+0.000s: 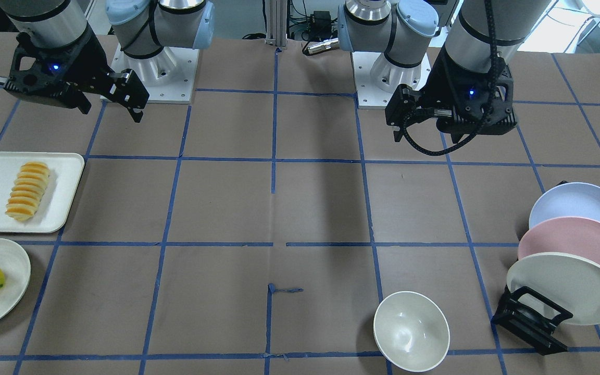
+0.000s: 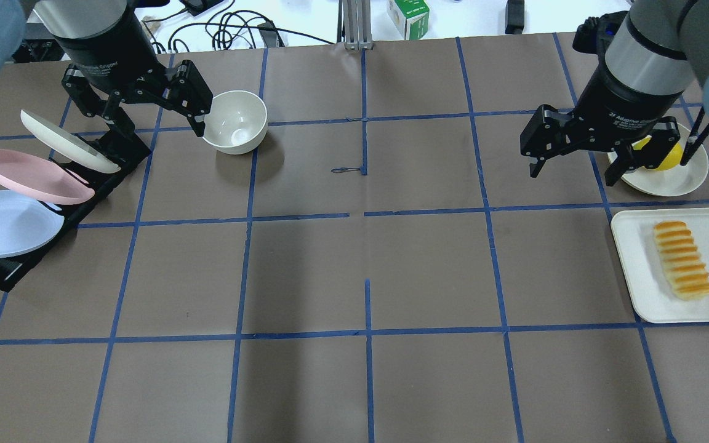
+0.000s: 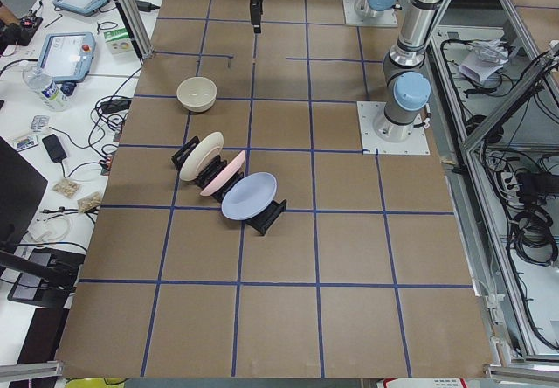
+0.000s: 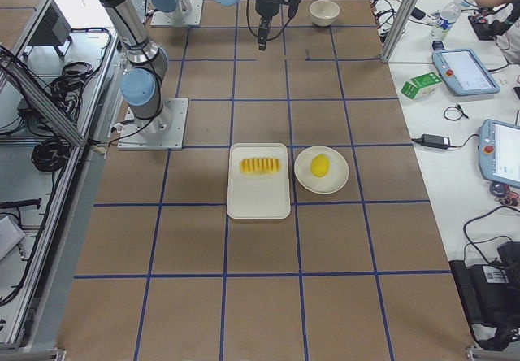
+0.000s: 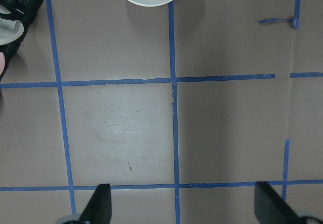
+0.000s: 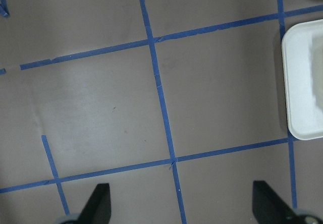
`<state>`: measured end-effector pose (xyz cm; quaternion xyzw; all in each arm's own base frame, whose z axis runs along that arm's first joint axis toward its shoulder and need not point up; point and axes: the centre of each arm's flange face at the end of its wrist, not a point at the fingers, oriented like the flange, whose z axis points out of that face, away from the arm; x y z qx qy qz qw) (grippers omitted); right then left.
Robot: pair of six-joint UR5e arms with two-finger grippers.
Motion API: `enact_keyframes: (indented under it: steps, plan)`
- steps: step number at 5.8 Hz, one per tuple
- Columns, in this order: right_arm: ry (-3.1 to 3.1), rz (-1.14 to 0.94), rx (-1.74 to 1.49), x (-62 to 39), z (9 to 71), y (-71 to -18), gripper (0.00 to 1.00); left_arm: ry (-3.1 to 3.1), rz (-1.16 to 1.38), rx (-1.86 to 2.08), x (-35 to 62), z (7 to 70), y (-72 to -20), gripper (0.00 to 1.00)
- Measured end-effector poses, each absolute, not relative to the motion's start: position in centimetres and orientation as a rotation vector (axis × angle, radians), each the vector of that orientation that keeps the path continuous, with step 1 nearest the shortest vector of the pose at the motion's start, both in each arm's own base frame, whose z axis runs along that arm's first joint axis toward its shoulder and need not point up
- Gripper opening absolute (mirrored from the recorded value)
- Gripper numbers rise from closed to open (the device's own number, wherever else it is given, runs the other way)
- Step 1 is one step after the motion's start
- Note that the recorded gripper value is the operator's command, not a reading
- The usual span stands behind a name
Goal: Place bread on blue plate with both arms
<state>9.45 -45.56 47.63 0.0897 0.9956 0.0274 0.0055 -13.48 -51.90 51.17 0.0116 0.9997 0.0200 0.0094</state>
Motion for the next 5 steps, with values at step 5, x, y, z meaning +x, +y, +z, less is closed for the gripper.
enact_keyframes:
  steps: [5]
  plan:
    - [3.107, 0.092, 0.260, 0.2, 45.4, -48.8, 1.00, 3.121, 0.062, 0.032, -13.3, 51.2, -51.9, 1.00]
